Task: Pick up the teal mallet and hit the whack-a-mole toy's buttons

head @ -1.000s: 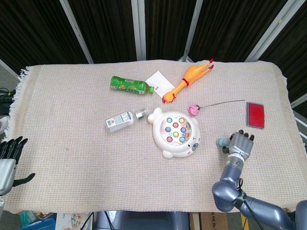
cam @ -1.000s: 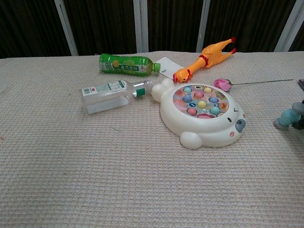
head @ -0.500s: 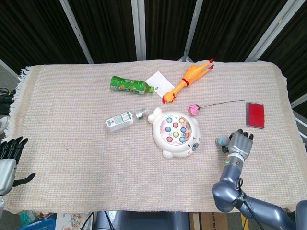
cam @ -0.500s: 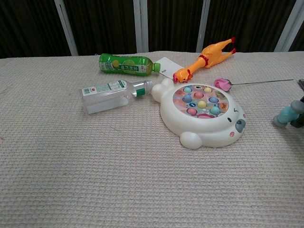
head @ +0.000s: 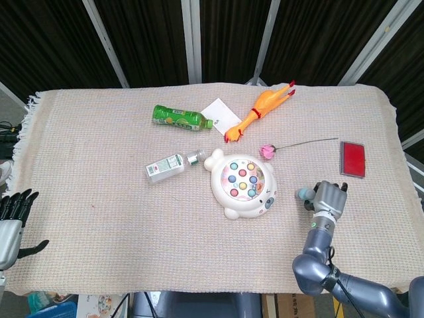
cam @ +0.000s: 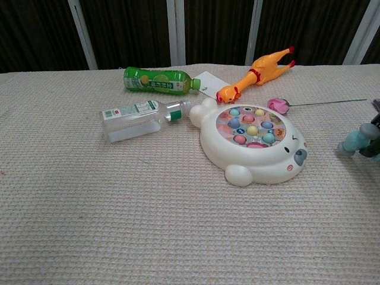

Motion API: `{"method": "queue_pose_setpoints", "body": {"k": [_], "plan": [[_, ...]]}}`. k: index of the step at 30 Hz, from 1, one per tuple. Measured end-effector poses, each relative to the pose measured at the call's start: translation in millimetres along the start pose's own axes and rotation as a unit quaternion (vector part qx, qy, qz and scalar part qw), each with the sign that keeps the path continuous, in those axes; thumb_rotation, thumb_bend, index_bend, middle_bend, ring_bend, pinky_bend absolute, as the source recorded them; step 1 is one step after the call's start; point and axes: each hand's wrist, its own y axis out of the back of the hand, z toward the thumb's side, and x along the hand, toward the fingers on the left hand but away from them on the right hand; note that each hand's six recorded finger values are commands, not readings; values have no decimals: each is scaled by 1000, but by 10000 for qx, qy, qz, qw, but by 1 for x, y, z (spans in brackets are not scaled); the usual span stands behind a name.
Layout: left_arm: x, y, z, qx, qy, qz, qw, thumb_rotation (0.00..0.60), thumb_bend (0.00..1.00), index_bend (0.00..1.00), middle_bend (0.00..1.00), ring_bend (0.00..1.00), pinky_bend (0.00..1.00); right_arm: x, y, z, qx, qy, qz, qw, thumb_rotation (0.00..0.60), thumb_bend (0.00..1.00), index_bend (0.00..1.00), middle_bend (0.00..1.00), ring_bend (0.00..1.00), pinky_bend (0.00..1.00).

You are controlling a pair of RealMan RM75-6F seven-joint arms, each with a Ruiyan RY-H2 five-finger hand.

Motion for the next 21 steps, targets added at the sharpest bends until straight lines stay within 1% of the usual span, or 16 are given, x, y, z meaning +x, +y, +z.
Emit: {"method": "queue_pose_setpoints", "body": {"k": [5, 10, 21], "plan": [[0, -1, 0, 10, -3, -16, 10000, 600, 0, 71, 0, 0, 0, 1, 1, 2, 65, 63, -47, 9999, 600, 465, 731, 424, 316, 83], [0, -1, 0, 7, 8, -19, 10000, 600, 0, 71, 0, 0, 0, 1, 1, 3, 90, 107, -71, 9999, 600, 467, 740, 464, 383, 104], [1, -1, 0, 13, 11, -24, 10000, 600, 0, 72, 0, 0, 0, 4, 2, 7, 122, 200, -116, 9997, 600, 467, 745, 531, 423, 129]]}}
